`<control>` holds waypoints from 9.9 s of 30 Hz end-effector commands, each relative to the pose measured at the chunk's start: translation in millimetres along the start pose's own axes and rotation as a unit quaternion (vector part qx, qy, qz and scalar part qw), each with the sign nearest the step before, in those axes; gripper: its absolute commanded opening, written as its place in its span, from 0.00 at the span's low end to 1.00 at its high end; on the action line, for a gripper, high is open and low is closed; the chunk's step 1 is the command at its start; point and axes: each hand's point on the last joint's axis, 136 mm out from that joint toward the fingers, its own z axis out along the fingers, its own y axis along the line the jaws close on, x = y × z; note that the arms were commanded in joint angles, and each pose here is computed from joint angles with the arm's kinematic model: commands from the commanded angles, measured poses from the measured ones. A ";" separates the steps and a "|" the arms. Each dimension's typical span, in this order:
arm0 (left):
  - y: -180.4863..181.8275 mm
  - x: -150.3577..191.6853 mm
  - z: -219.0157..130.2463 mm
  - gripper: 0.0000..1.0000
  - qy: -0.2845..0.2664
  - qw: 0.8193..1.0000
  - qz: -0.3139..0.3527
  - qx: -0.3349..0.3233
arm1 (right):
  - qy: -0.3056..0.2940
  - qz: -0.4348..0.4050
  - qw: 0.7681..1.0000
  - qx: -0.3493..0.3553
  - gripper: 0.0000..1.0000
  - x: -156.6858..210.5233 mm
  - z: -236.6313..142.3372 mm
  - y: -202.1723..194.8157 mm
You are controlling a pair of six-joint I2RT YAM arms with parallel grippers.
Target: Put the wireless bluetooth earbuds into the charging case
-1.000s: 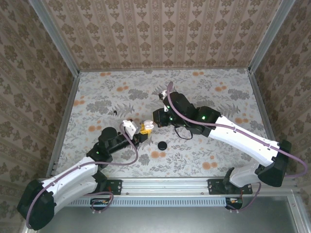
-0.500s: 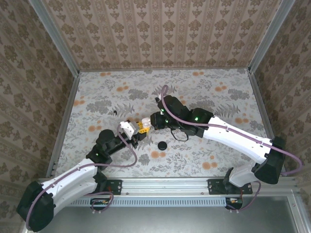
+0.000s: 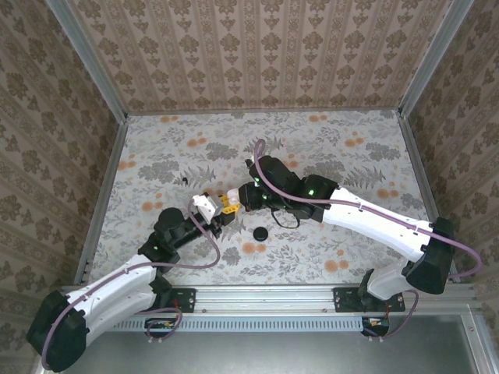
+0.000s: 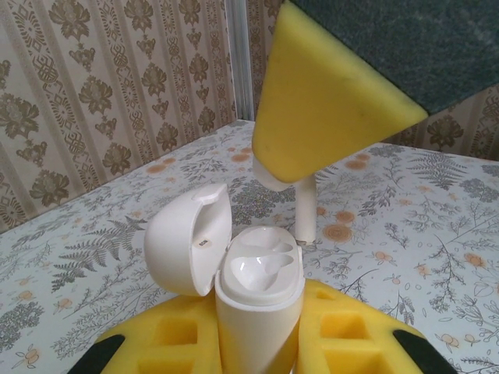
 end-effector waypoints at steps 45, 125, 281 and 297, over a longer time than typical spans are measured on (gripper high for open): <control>0.0 -12.2 0.1 0.00 -0.014 1.000 0.018 -0.005 | 0.024 0.001 1.000 0.015 0.13 7.4 10.2 7.8; -0.4 1.0 11.5 0.00 0.016 0.996 -0.086 0.018 | 0.177 -0.032 0.969 0.172 0.40 -78.7 196.0 -250.1; -26.1 5.8 18.1 0.00 0.044 0.997 -0.063 0.022 | 0.299 0.090 0.920 0.236 0.21 81.0 138.1 -240.2; -33.1 3.8 23.9 0.00 0.039 0.996 -0.068 0.044 | 0.207 0.043 0.946 0.246 0.13 27.5 85.4 -222.8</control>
